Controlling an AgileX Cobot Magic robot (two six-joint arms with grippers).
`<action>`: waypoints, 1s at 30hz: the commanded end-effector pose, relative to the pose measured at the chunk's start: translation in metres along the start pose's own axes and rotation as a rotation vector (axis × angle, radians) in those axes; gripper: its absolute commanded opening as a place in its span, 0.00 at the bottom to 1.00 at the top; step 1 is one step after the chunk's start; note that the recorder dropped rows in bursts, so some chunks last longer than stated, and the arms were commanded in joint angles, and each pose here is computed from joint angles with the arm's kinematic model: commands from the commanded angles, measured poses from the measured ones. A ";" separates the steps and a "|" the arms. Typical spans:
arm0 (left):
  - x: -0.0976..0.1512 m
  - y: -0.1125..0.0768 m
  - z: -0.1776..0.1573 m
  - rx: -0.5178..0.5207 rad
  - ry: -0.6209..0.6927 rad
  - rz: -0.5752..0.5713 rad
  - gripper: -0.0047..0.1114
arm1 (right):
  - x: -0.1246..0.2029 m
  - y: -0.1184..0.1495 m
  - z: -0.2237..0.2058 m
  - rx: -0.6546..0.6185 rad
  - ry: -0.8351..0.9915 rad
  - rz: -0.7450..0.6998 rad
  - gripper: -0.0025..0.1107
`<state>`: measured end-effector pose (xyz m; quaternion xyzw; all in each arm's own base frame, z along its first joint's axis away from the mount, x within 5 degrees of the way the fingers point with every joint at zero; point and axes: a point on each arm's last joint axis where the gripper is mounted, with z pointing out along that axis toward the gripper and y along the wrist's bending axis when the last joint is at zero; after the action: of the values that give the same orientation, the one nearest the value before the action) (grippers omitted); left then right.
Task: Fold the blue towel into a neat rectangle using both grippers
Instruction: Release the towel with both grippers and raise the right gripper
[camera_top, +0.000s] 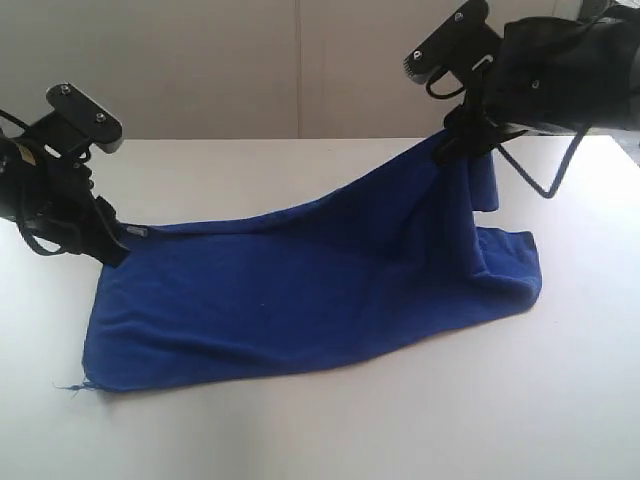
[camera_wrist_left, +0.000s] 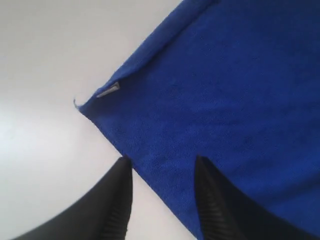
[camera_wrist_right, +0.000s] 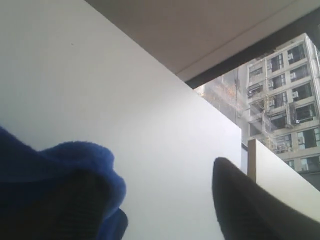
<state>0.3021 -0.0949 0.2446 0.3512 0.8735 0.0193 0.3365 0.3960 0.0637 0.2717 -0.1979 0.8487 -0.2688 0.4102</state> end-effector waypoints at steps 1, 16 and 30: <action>0.008 -0.007 0.017 0.036 0.040 -0.037 0.43 | 0.007 0.020 0.025 -0.036 0.002 -0.084 0.54; 0.040 -0.033 0.060 0.241 0.273 -0.200 0.25 | 0.029 0.022 0.096 0.072 0.054 -0.058 0.69; 0.061 -0.045 0.063 0.344 0.415 -0.106 0.04 | 0.022 0.018 0.098 0.083 0.036 -0.027 0.69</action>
<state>0.2895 -0.1056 0.1542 0.3340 0.9329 -0.0764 0.1112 0.4587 0.0414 0.1955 -0.1934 0.8419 -0.3080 0.3986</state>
